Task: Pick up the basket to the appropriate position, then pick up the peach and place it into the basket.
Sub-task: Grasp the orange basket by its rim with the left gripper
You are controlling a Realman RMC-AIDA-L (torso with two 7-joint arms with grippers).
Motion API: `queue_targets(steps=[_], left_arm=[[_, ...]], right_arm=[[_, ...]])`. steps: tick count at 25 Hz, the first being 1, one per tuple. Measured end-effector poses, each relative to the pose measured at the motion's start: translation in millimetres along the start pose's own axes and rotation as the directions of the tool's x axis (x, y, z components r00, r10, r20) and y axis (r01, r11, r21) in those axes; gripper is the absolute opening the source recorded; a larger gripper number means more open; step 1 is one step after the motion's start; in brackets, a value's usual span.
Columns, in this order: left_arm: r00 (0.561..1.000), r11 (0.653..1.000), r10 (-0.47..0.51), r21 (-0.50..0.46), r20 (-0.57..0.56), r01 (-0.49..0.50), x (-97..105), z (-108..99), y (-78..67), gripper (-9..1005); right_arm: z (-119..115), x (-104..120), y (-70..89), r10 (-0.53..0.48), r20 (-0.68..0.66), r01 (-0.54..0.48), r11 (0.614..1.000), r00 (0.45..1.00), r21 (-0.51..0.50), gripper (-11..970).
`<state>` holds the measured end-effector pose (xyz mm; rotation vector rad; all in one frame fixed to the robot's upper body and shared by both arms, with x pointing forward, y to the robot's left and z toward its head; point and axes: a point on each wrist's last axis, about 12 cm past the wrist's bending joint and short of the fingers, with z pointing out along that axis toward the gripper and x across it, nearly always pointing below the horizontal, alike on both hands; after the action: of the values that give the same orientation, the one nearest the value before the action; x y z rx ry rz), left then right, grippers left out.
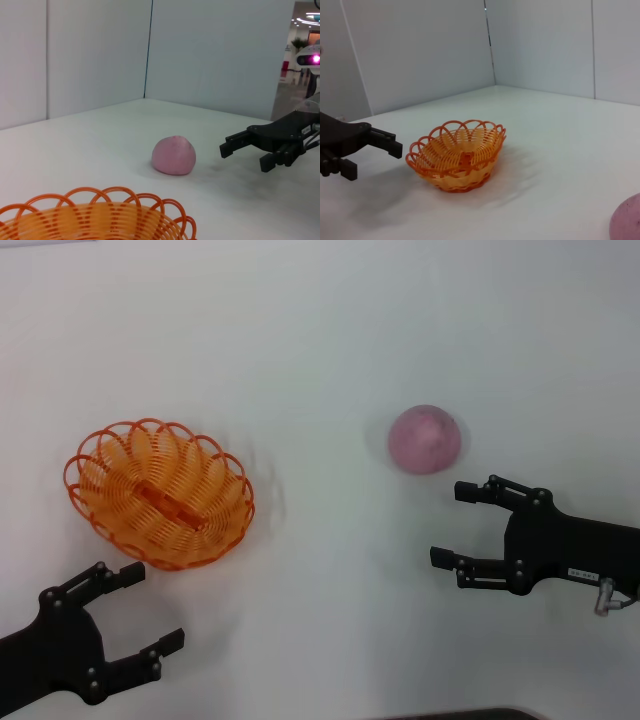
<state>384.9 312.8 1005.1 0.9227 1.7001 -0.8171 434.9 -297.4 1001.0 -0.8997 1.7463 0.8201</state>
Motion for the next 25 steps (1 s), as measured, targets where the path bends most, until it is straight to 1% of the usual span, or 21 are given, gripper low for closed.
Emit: queue_targets(steps=[9, 11, 13, 14, 16, 19, 21, 23, 25], left_arm=[[1.000, 1.000, -0.004, 0.001, 0.002, 0.004, -0.2, 0.0, -0.1, 852], [1.000, 1.000, -0.017, -0.007, 0.005, 0.017, -0.3, -0.7, 0.3, 852], [0.999, 0.998, -0.051, -0.020, 0.013, 0.051, -1.0, -2.1, 1.7, 852], [0.994, 0.994, -0.104, -0.034, 0.021, 0.104, -3.0, -5.4, 5.1, 852], [0.988, 0.987, -0.153, -0.041, 0.024, 0.154, -4.7, -8.0, 8.0, 851], [0.946, 0.944, -0.325, -0.058, 0.024, 0.326, -10.4, -14.7, 18.8, 851], [0.901, 0.899, -0.433, -0.066, 0.014, 0.433, -15.1, -17.8, 28.1, 850], [0.852, 0.850, -0.524, -0.072, 0.005, 0.523, -19.5, -19.5, 37.0, 850], [0.819, 0.817, -0.573, -0.081, 0.003, 0.572, -23.2, -20.4, 44.2, 850]], right_arm=[[0.8, -0.2, -0.1, 0.000, 0.000, 0.000, 1.000, 1.000, 0.000, 931], [0.9, -0.4, -0.4, -0.001, 0.001, 0.001, 1.000, 1.000, 0.001, 931], [0.6, -0.5, -0.6, 0.000, 0.002, 0.000, 1.000, 1.000, 0.004, 931], [0.5, -0.5, -0.7, 0.001, 0.002, -0.001, 1.000, 1.000, 0.004, 931], [0.5, -0.5, -0.7, 0.002, 0.003, -0.002, 1.000, 1.000, 0.005, 931], [1.1, -0.7, -0.7, 0.004, 0.004, -0.004, 1.000, 1.000, 0.004, 931], [1.4, -0.9, -0.8, 0.004, 0.005, -0.004, 1.000, 1.000, 0.004, 931], [1.7, -1.3, -1.0, 0.004, 0.006, -0.004, 1.000, 1.000, 0.004, 931], [1.8, -1.5, -1.2, 0.006, 0.006, -0.006, 1.000, 1.000, 0.004, 931]])
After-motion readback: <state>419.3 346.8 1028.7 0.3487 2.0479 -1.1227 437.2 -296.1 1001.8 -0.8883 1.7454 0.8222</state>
